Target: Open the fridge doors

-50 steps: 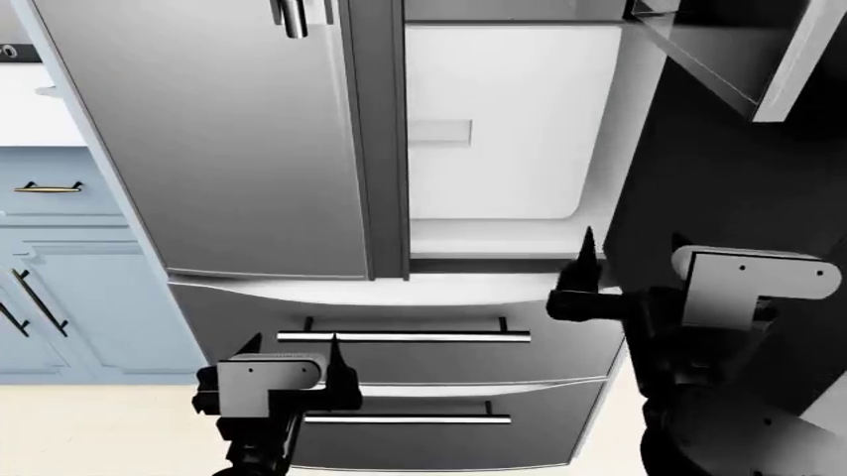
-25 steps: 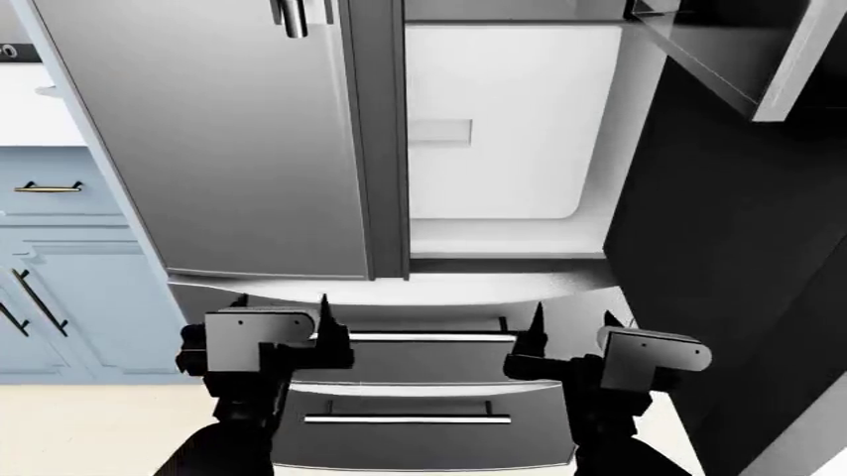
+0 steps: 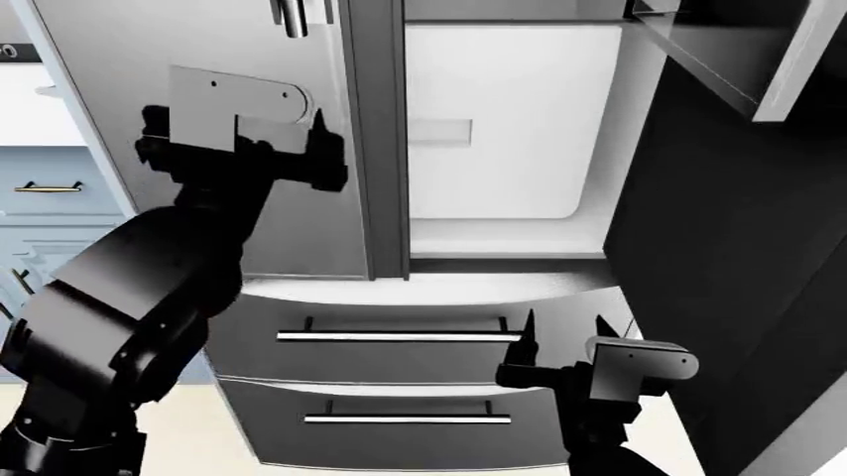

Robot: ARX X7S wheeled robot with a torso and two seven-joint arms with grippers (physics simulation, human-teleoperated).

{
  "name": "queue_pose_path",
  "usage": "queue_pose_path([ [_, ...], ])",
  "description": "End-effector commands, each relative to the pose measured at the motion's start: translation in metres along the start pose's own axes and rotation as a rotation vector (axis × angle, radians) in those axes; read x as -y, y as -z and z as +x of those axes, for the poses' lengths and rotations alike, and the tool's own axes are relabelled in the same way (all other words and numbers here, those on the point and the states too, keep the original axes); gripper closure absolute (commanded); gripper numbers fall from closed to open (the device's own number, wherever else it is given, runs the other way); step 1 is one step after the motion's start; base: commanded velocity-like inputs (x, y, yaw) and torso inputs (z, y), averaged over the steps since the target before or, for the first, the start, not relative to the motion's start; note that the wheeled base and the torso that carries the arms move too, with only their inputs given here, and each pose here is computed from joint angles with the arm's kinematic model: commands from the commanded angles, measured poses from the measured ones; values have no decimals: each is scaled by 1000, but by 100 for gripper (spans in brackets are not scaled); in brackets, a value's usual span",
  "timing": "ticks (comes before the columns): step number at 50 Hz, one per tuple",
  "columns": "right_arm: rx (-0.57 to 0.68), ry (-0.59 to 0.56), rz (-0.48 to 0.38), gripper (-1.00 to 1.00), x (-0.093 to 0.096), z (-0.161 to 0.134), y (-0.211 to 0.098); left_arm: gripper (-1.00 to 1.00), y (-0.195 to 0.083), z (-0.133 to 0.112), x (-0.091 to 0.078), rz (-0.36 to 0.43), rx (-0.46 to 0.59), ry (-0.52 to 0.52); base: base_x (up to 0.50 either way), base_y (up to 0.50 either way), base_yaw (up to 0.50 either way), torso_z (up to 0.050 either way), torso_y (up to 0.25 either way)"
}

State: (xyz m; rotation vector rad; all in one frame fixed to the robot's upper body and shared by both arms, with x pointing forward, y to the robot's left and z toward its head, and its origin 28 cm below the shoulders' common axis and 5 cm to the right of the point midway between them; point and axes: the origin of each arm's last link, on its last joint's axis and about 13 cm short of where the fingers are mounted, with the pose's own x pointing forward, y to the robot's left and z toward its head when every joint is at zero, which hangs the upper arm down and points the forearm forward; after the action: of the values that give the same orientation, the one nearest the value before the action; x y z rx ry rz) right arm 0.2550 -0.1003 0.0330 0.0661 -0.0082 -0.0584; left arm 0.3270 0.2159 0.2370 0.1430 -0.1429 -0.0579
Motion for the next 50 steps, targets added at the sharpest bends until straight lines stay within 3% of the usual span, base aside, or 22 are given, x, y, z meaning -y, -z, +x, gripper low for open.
queue_pose_path([
  [1,9,-8,-3,-100,-1,0,1,-100,-53,35,-9,16,32,49,0,0,0,0,0],
  [8,4,-7,-1,-100,-1,1,1,-100,-72,52,-15,26,36,50,0,0,0,0,0],
  [9,1,-12,3,-100,-1,0,2,-100,-78,53,-15,-55,28,97,0,0,0,0,0],
  [11,6,-22,14,-100,-2,-1,-1,-100,-82,59,-15,17,31,71,0,0,0,0,0],
  [14,8,-23,15,-100,-1,0,-1,-100,-85,69,-17,-26,26,64,0,0,0,0,0],
  [30,8,-20,16,-100,-1,0,-3,-100,-90,114,-17,14,-24,21,0,0,0,0,0],
  [48,3,-12,12,-100,0,1,0,-100,-78,120,-12,16,-74,26,0,0,0,0,0],
  [49,2,-12,11,-100,0,1,0,100,-78,120,-12,15,-73,24,0,0,0,0,0],
  [50,2,-12,11,-100,0,0,0,100,-78,120,-11,17,-73,24,0,0,0,0,0],
])
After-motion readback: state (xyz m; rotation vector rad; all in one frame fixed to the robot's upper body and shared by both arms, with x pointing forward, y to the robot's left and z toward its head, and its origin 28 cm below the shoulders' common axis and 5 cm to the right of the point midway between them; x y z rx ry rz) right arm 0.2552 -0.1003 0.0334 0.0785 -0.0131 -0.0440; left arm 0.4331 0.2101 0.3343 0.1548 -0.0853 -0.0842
